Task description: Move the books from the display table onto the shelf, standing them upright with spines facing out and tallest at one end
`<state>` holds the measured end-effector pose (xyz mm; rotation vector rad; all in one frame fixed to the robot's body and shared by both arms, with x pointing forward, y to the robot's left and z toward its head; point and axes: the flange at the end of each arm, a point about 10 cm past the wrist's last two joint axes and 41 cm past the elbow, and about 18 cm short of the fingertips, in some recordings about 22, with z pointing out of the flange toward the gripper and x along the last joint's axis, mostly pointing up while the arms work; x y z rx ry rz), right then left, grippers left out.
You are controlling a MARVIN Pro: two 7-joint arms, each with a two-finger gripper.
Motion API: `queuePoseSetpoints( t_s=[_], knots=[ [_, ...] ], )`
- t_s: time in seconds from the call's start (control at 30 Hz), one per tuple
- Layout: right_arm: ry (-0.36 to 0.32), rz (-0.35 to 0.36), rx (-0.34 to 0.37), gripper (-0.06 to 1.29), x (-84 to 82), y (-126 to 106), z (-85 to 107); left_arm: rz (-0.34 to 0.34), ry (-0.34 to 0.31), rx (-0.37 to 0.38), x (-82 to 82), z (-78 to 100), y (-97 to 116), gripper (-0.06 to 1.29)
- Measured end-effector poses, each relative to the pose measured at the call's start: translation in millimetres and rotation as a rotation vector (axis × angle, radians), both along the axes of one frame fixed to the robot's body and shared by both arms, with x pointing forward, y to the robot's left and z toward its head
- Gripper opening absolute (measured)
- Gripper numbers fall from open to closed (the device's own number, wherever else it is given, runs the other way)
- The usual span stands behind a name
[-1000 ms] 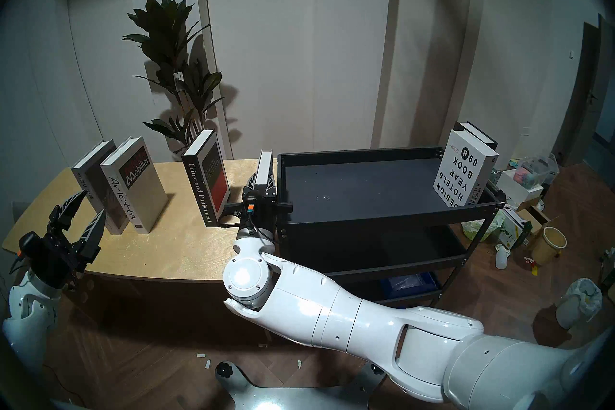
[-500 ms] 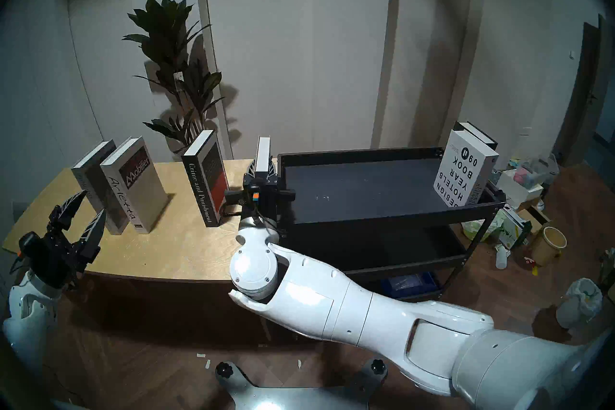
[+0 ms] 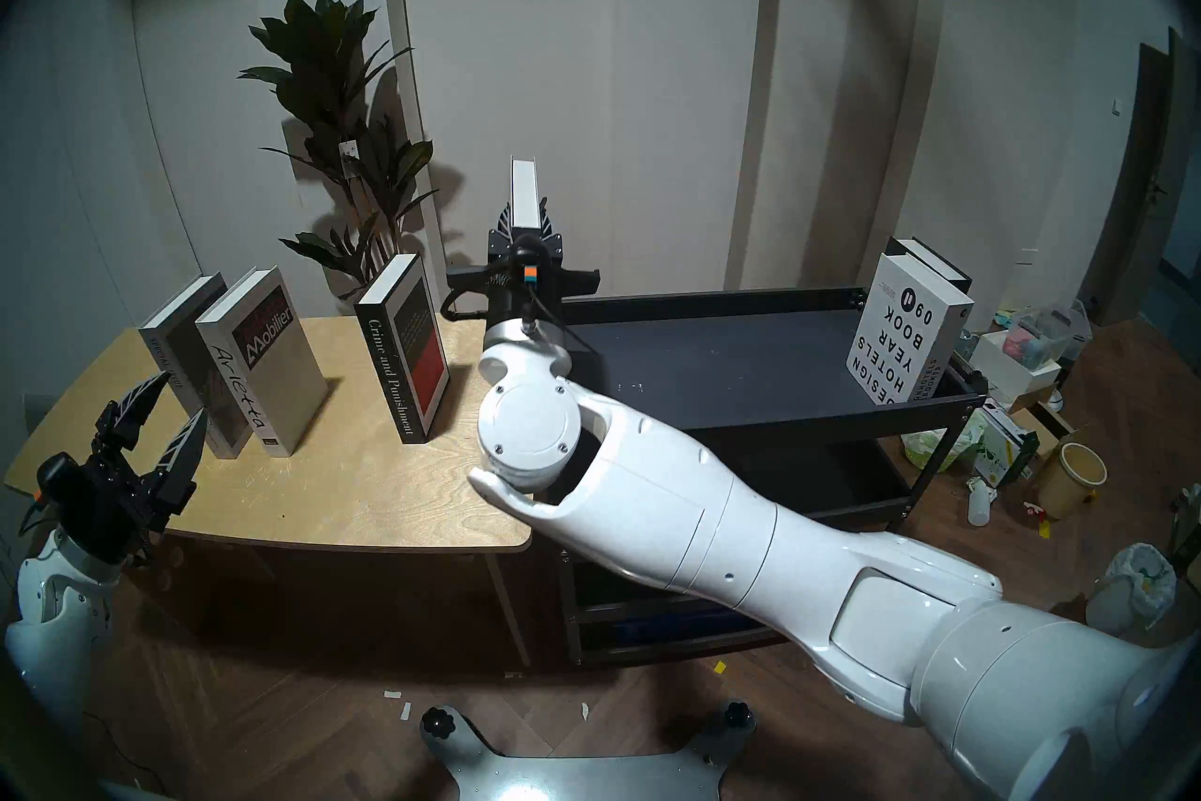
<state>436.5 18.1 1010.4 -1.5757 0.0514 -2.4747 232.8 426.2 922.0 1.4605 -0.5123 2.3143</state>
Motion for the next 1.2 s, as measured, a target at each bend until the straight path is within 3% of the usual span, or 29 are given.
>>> queuePoseSetpoints(
  t_s=[0.23,0.47,0.93,1.2],
  knots=[
    [0.062,0.030,-0.038,0.36,11.2,-29,13.8,0.000,0.000,0.000,0.0,0.0,0,1.26],
    [0.114,0.021,-0.104,0.36,19.7,-65,12.1,0.000,0.000,0.000,0.0,0.0,0,1.26],
    [0.151,-0.104,-0.188,0.36,24.1,-159,9.7,0.000,0.000,0.000,0.0,0.0,0,1.26],
    [0.179,-0.118,-0.258,0.35,17.5,-203,2.7,0.000,0.000,0.000,0.0,0.0,0,1.26]
  ],
)
